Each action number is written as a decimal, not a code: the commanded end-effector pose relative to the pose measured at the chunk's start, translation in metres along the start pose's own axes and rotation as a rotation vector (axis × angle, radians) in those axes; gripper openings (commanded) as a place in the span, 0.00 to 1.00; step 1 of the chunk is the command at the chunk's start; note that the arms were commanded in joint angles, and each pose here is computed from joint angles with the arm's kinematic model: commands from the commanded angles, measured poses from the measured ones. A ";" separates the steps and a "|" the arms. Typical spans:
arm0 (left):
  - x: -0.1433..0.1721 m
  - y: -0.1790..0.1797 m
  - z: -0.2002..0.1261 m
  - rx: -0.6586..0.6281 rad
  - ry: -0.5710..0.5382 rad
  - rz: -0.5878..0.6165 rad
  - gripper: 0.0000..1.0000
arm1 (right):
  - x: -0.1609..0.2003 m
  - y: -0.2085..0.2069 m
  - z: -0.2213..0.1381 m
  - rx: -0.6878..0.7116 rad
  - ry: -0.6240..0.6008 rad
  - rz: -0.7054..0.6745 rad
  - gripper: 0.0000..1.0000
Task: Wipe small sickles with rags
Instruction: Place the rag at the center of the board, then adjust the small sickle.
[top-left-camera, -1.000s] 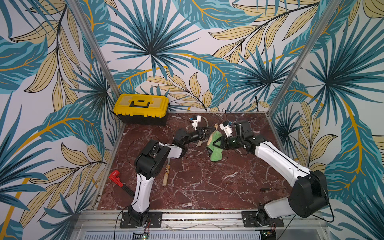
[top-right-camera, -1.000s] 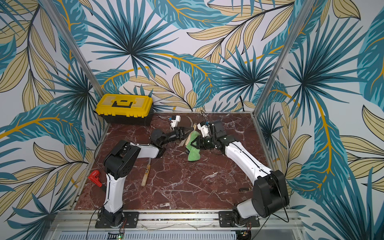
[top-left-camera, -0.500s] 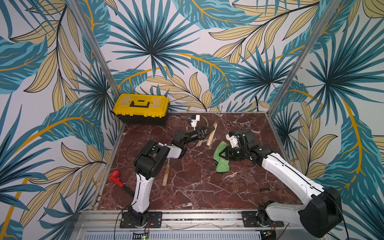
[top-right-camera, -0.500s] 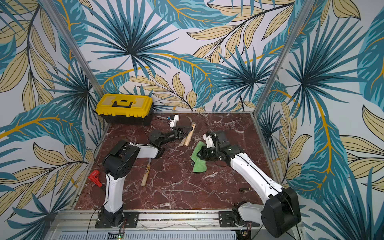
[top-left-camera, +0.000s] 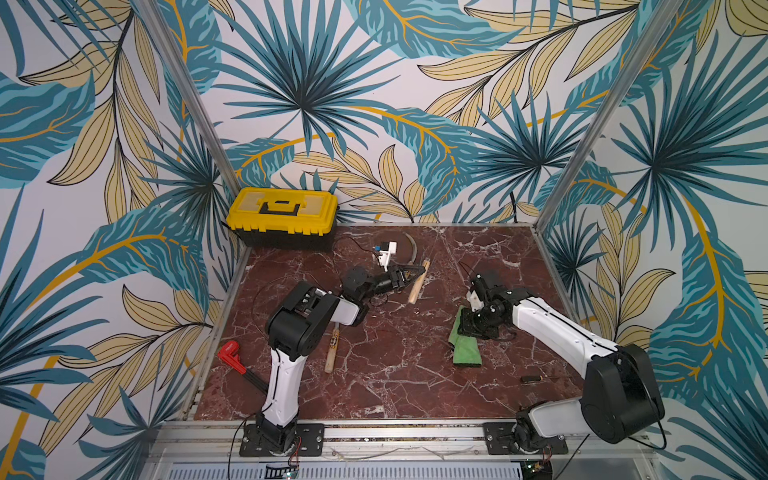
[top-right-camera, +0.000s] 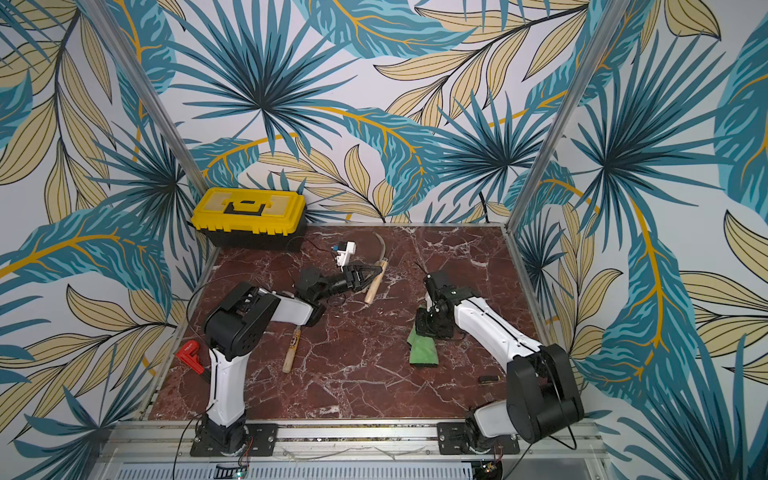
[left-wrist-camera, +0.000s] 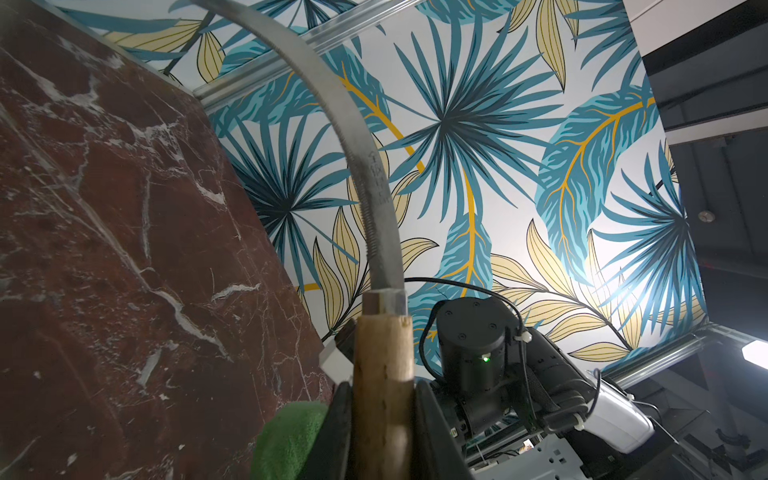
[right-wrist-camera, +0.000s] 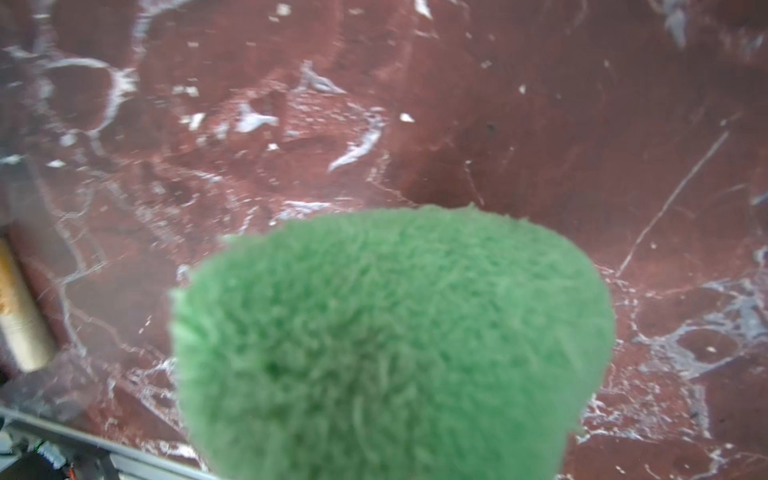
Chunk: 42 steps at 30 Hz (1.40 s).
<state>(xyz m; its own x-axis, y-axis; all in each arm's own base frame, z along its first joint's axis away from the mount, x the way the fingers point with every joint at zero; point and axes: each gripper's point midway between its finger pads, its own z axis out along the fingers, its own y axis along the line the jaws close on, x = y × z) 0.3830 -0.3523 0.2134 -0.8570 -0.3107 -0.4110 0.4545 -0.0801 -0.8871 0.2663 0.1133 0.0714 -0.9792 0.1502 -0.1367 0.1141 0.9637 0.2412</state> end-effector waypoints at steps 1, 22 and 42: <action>-0.002 -0.020 -0.003 0.039 -0.005 0.073 0.00 | 0.003 -0.010 0.013 0.044 0.030 0.018 0.45; 0.002 0.019 -0.015 -0.090 -0.066 0.041 0.00 | -0.011 -0.019 -0.057 0.145 -0.098 0.039 0.75; 0.014 0.018 -0.009 -0.103 -0.030 0.049 0.00 | -0.136 0.133 -0.077 -0.325 -0.356 0.132 0.63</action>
<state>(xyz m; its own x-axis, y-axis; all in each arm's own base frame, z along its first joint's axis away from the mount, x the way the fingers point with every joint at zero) 0.3801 -0.3492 0.1690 -0.8527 -0.3340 -0.4016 0.4096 0.0497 -0.9109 0.3873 0.1886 0.1894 -0.8508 0.3479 -0.3939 0.1195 0.8580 0.4996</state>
